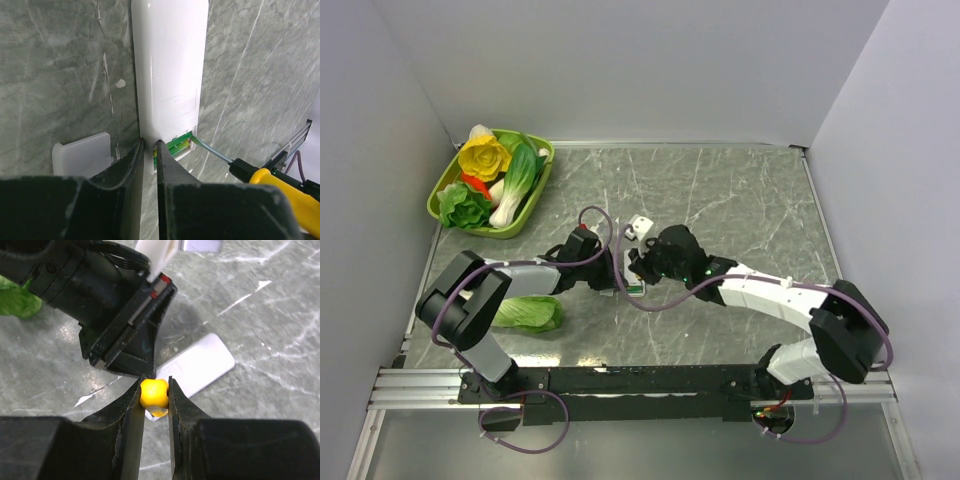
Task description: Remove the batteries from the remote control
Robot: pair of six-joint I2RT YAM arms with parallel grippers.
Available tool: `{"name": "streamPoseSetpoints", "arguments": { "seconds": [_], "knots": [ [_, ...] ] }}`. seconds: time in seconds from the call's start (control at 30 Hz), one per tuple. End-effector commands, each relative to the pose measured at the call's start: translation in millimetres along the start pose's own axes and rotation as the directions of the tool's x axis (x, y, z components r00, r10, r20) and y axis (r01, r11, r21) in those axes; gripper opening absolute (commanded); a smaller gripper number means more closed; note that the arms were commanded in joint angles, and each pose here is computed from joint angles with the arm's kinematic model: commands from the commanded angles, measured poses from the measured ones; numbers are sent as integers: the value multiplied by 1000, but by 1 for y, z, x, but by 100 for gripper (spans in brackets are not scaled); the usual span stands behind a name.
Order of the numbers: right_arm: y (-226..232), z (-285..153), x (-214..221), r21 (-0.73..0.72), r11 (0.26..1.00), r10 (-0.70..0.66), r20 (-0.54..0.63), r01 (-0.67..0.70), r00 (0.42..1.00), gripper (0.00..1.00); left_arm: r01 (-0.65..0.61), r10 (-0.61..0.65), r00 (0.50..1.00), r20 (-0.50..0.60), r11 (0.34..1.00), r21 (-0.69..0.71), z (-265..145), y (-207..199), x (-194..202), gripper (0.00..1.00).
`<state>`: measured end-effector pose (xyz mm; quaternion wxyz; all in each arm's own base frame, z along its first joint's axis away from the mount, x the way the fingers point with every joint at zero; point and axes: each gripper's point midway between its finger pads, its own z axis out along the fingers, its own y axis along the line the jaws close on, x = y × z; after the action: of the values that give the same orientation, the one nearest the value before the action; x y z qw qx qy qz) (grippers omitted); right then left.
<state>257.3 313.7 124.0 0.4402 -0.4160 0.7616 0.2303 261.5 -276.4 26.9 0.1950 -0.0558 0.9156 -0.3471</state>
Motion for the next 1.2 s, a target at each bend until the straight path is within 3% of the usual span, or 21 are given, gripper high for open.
{"name": "streamPoseSetpoints", "arguments": {
  "seconds": [0.0, 0.23, 0.33, 0.6, 0.93, 1.17],
  "knots": [
    [5, -24, 84, 86, 981, 190, -200, -176, 961, 0, 29, -33, 998, -54, 998, -59, 10, 17, 20, 13],
    [2, -26, 105, 198, 903, 409, -131, -380, 903, 0, 33, -37, 997, -66, 998, -59, 12, 19, 23, 13],
    [-10, -31, 105, 248, 895, 398, -72, -371, 914, 0, 29, -33, 998, -59, 998, -62, 11, 20, 22, 13],
    [-6, -41, 95, 205, 919, 325, 85, -336, 942, 0, 27, -32, 997, -66, 997, -71, 12, 23, 24, 12],
    [-13, -53, 99, 250, 889, 325, 249, -385, 912, 0, 41, -47, 996, -74, 996, -73, 12, 27, 29, 11],
    [-4, -59, 96, 194, 901, 309, 344, -389, 887, 0, 52, -57, 995, -80, 997, -64, 12, 28, 34, 10]
  ]
}}
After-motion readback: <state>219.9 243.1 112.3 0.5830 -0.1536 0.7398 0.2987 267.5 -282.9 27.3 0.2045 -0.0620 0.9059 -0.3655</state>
